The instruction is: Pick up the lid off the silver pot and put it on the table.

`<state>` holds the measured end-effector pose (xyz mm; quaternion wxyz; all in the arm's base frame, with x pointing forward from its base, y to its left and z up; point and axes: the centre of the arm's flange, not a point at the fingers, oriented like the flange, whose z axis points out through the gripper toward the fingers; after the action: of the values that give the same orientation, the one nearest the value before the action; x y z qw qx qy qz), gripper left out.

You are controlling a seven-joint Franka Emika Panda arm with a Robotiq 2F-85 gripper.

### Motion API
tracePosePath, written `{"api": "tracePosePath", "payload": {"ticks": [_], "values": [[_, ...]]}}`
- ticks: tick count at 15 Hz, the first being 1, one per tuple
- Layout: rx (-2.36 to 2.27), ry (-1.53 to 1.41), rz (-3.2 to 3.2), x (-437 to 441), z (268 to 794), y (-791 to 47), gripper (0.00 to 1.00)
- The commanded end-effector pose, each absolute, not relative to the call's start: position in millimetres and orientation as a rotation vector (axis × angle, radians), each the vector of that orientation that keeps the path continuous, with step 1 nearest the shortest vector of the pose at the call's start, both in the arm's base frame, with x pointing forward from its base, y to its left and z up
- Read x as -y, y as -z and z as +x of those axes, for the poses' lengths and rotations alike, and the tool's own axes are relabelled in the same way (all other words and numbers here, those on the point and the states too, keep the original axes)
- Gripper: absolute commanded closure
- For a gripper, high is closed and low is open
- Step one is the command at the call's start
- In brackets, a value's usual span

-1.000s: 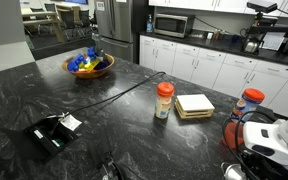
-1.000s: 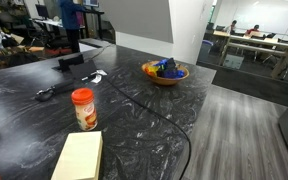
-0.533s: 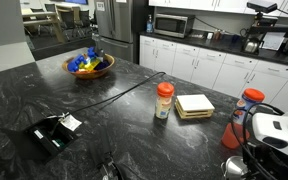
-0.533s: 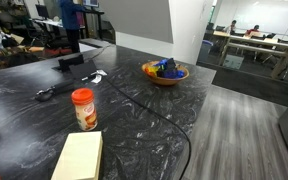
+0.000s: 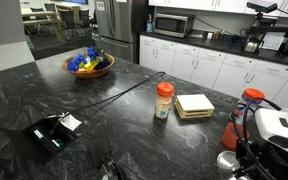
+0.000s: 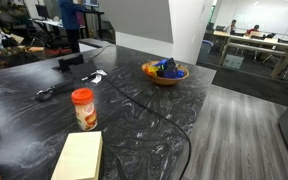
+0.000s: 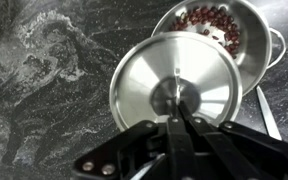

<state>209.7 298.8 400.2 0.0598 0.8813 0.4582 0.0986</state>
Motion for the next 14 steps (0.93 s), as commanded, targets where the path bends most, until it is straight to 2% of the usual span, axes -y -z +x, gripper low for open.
{"api": "tracePosePath", "payload": {"ticks": [1, 7, 14], "values": [[-1.435, -0.376, 2.572, -329, 243, -405, 0.99], [-1.405, -0.476, 2.54, -344, 300, -408, 0.99], [-1.372, -0.436, 2.606, -324, 350, -364, 0.99]]}}
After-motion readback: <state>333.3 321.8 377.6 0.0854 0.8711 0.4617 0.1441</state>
